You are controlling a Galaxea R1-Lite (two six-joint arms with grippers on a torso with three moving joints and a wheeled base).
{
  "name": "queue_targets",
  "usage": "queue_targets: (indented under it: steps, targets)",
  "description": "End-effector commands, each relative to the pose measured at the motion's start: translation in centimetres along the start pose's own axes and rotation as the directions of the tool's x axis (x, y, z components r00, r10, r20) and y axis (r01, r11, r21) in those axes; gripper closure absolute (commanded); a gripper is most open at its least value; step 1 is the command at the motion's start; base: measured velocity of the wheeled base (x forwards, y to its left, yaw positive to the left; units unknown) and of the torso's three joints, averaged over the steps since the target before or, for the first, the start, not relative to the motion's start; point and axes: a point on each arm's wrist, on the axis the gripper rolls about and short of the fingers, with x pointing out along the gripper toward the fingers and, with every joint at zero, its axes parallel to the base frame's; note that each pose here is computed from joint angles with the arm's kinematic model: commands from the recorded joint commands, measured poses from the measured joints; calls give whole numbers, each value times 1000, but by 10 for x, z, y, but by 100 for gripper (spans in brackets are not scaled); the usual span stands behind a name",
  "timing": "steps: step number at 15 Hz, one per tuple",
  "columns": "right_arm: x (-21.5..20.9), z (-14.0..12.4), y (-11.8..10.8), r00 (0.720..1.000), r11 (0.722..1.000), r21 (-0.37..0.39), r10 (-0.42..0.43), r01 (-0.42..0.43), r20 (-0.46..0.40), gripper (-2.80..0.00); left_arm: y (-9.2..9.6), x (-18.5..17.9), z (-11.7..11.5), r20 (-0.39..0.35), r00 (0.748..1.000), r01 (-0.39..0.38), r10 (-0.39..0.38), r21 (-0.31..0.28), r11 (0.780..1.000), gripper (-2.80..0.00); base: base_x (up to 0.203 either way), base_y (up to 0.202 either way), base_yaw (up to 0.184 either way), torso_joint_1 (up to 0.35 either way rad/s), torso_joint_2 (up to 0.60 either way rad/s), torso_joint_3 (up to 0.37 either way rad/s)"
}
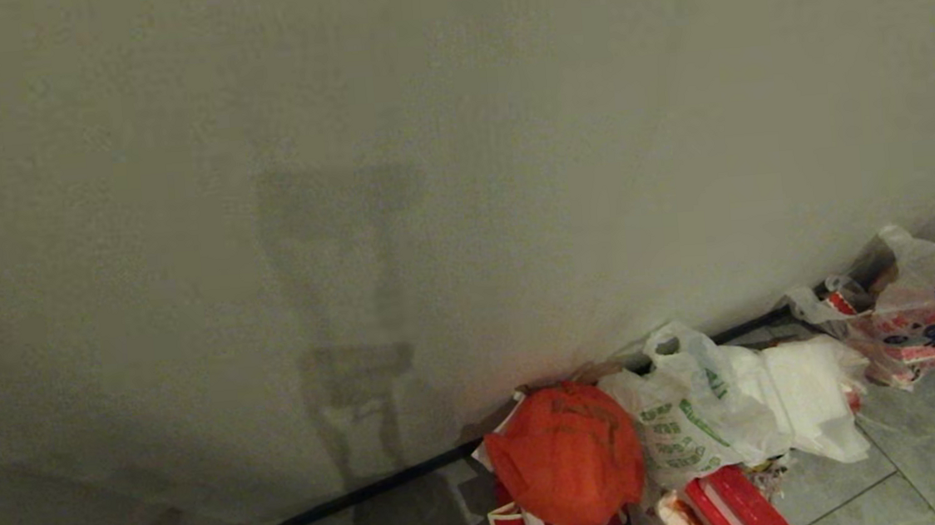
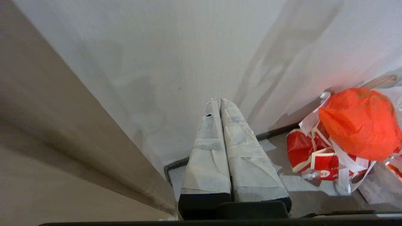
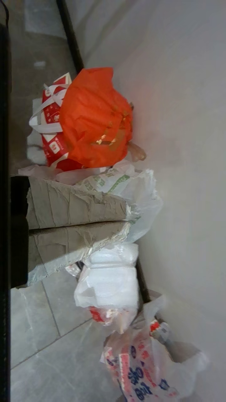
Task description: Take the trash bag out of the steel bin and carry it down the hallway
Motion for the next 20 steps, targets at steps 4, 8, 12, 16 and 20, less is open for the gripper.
queue_targets:
  steps: [4,8,12,16,20]
  targets:
    - [1,-3,0,1000,1000,0,0,0,-13,0,0,0,0,0,1000,-1,1,-1,1000,0,0,0,0,2,5,197]
    - [1,-3,0,1000,1000,0,0,0,-13,0,0,0,0,-1,1000,-1,1,-1,1000,0,0,0,0,3,1,199]
    - [1,-3,0,1000,1000,-1,-1,1,-13,0,0,0,0,-1,1000,-2,2,-3,1000,0,0,0,0,3,2,197]
    - [1,-3,0,1000,1000,-2,0,-1,-13,0,0,0,0,-1,1000,-2,2,-3,1000,0,0,0,0,4,0,201]
    - [1,-3,0,1000,1000,0,0,0,-14,0,0,0,0,0,1000,-1,1,-2,1000,0,0,0,0,2,2,203]
